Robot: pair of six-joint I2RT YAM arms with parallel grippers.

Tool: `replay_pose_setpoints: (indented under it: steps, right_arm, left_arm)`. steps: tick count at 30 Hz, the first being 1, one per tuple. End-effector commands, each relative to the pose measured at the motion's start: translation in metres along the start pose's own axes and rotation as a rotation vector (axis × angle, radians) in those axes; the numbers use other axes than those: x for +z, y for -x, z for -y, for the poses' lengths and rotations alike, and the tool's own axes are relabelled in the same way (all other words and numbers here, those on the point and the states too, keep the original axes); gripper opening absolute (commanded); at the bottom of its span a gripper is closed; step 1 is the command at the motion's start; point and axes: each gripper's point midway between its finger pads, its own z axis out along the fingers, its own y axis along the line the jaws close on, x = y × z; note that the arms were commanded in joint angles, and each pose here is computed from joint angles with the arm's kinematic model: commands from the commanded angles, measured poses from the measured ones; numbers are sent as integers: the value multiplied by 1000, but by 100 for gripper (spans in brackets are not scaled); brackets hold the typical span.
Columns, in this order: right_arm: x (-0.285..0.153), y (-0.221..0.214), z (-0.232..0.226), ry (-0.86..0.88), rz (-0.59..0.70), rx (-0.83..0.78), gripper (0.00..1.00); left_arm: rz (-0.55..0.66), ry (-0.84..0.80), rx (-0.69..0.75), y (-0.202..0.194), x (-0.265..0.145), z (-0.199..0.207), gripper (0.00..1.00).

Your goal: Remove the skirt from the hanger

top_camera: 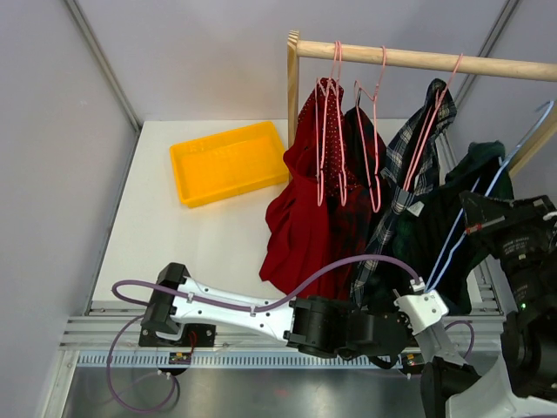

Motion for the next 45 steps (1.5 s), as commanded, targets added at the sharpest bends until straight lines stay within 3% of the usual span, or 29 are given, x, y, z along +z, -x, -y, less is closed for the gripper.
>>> replay_pose_setpoints:
  steps: [1,7,12,15,18,20,24,29,33,36,38,45]
  right_arm:
    - [-33,-28,-25,146,-115,65,0]
    - [-81,-51,-43,240,-237,123,0]
    - [-117,-48,-68,411,-229,141,0]
    - [-107,-48,-58,372,-225,88,0]
    - [-93,-45,-45,322,-186,24,0]
    - [-84,-39,-37,281,-150,-5,0]
    - [-58,-18,-11,134,-60,-88,0]
    - [-22,-10,3,79,-21,-126,0]
    - [10,-15,12,63,-33,-126,0]
    - [32,-14,4,116,-19,-128,0]
    - [42,-3,-7,167,33,-118,0]
    - [77,33,-32,214,133,-106,0]
  left_arm:
    - [119,95,-3,49,-19,-22,0]
    - [169,116,-42,54,-52,-42,0]
    - [197,108,-38,67,-108,-59,0]
    - [171,5,18,78,-147,-49,0]
    - [54,-5,113,64,-175,-58,0]
    - [-65,39,186,37,-187,-79,0]
    - [-122,90,201,21,-214,-107,0]
    - [-8,427,124,37,-265,-198,0]
    - [11,673,23,42,-292,-283,0]
    - [17,787,27,54,-299,-324,0]
    - [21,845,62,70,-307,-340,0]
    - [248,1058,27,170,-355,-422,0]
